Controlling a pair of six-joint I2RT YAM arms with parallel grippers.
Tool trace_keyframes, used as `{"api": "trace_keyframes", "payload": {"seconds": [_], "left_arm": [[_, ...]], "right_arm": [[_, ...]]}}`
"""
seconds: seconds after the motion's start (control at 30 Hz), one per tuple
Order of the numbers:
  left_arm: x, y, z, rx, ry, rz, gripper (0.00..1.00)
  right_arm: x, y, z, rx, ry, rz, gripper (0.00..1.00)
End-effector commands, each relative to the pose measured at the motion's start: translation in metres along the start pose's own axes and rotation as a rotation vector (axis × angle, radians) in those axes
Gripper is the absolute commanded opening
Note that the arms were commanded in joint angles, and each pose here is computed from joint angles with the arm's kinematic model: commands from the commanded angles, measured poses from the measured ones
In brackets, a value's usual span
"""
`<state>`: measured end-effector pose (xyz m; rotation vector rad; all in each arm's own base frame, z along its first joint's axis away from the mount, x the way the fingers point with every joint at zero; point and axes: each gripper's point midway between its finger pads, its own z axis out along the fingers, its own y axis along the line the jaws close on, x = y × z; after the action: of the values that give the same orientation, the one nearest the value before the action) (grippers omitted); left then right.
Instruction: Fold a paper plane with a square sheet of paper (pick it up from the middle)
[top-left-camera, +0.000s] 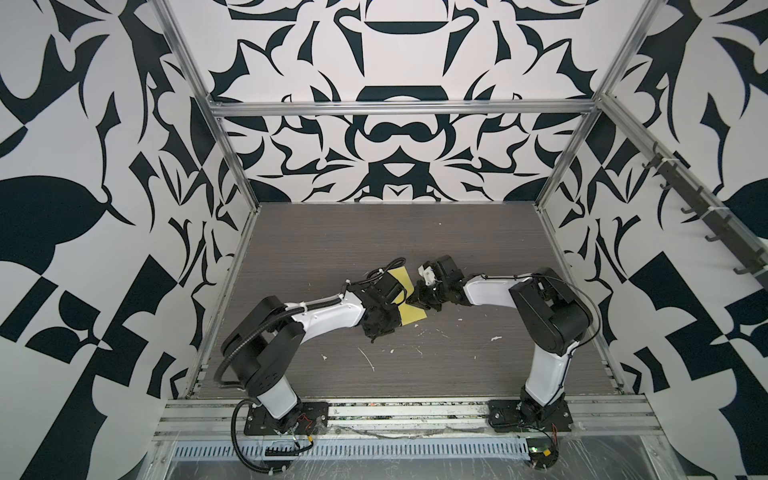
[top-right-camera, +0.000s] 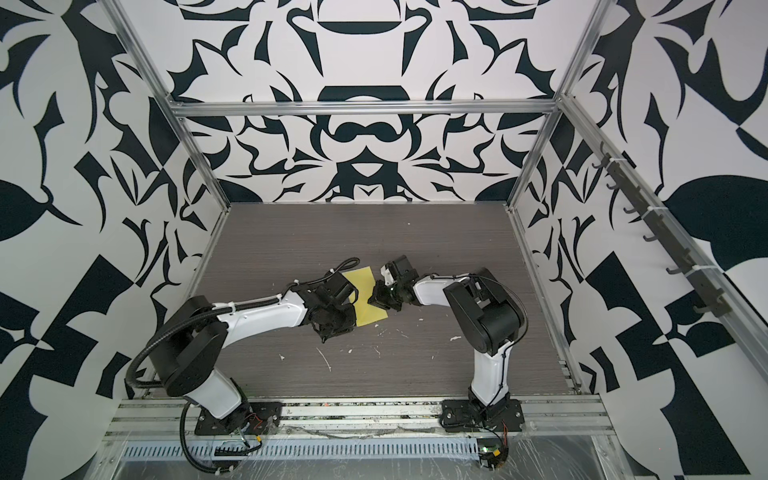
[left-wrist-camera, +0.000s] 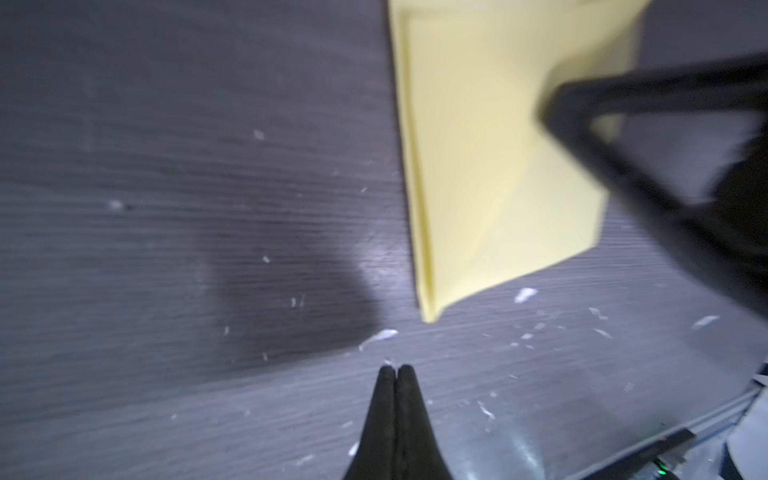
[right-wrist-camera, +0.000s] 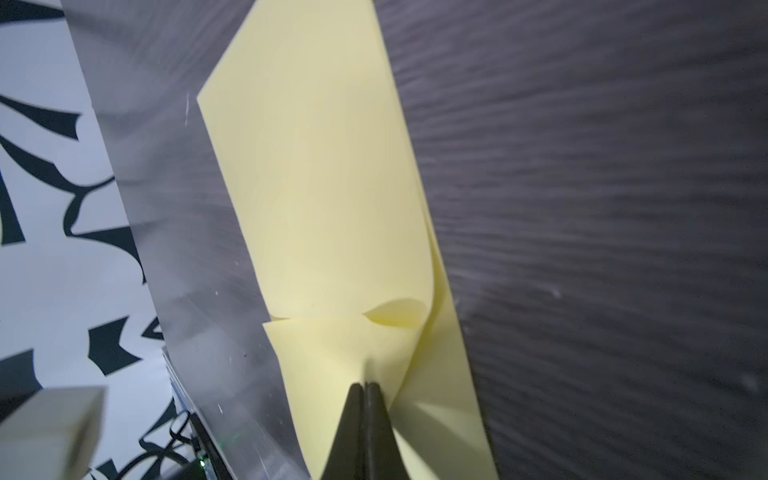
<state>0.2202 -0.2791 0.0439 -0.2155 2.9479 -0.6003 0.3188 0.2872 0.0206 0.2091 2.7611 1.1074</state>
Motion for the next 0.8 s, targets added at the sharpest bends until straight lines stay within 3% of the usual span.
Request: {"api": "trace_keyframes", "payload": {"seconds": [0.0, 0.43, 0.77], "left_arm": [[-0.020, -0.018, -0.016, 0.072, -0.094, 0.015, 0.01], [-0.040, -0.037, 0.020, 0.149, -0.036, -0.053, 0.00], [-0.025, -0.017, 0.036, 0.091, 0.020, -0.069, 0.00]], "right_arm": [[0.006, -0.023, -0.004, 0.095, -0.054, 0.117, 0.00], [0.010, -0.027, -0.010, 0.115, -0.089, 0.195, 0.00], [0.009, -0.025, -0.011, 0.121, -0.085, 0.172, 0.00]]}}
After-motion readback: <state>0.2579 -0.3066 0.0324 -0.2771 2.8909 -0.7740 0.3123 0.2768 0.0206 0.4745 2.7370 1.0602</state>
